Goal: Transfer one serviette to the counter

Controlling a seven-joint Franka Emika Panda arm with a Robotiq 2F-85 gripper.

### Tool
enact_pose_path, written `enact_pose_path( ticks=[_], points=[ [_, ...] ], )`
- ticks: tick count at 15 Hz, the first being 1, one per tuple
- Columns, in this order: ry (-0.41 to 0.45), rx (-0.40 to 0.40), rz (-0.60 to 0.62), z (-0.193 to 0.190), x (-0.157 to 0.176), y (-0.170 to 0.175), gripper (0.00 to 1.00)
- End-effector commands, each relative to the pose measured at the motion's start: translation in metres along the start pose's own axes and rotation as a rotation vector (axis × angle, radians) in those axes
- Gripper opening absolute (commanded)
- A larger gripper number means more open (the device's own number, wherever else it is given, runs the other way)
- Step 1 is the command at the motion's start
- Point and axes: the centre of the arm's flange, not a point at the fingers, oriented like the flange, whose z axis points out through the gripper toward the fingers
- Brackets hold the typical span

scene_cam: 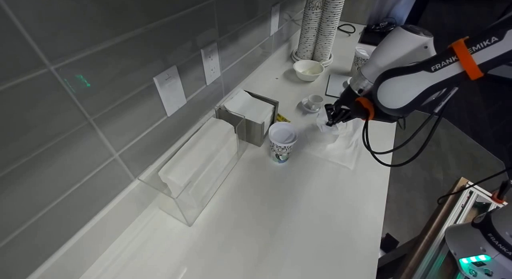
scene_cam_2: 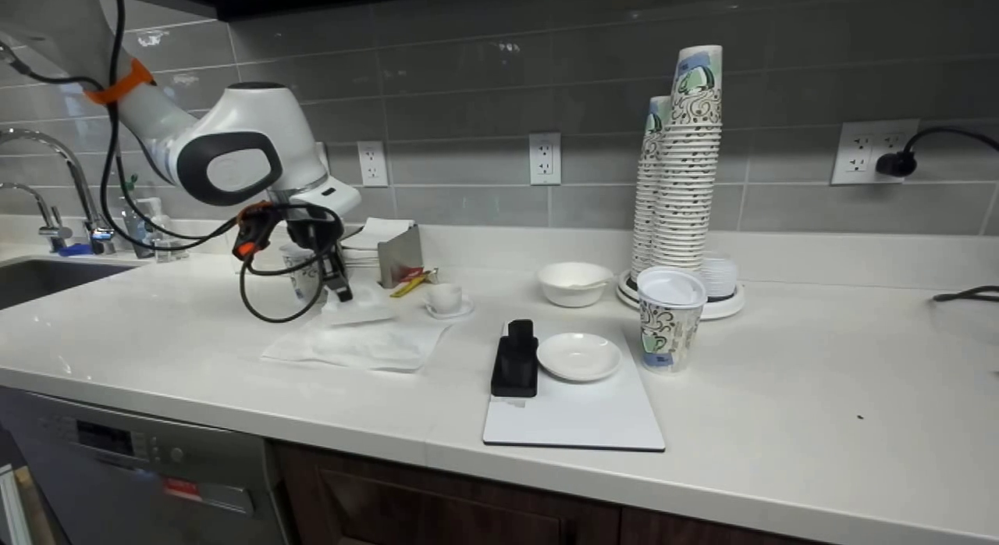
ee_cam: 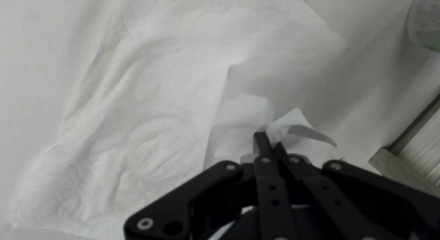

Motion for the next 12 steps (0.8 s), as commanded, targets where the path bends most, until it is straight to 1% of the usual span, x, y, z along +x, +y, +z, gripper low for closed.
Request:
enact_pose_path(
  ticks=[1,2,4,5,6,9,10,12],
  points=[
    [-0.024,-0.03,-0.01,0.014,0.006,0.011,0.26],
    [-0.03,-0.032,-0.016,0.015,0.006,0.012,0.28],
    [-0.026,-0.049,-0.036,0.013,0.006,0.011,0.4],
    [-0.014,-0.059,-0.057,0.009,0.006,0.008,0.47],
    [-0.008,-0.047,-0.101,0.001,0.003,0.0,0.54],
    [0.018,-0.063,-0.204,-0.01,0.001,-0.017,0.74],
    [0.017,-0.053,-0.245,-0.016,0.001,-0.022,0.82],
    [0.02,-0.057,-0.293,-0.024,0.0,-0.03,0.96]
  ],
)
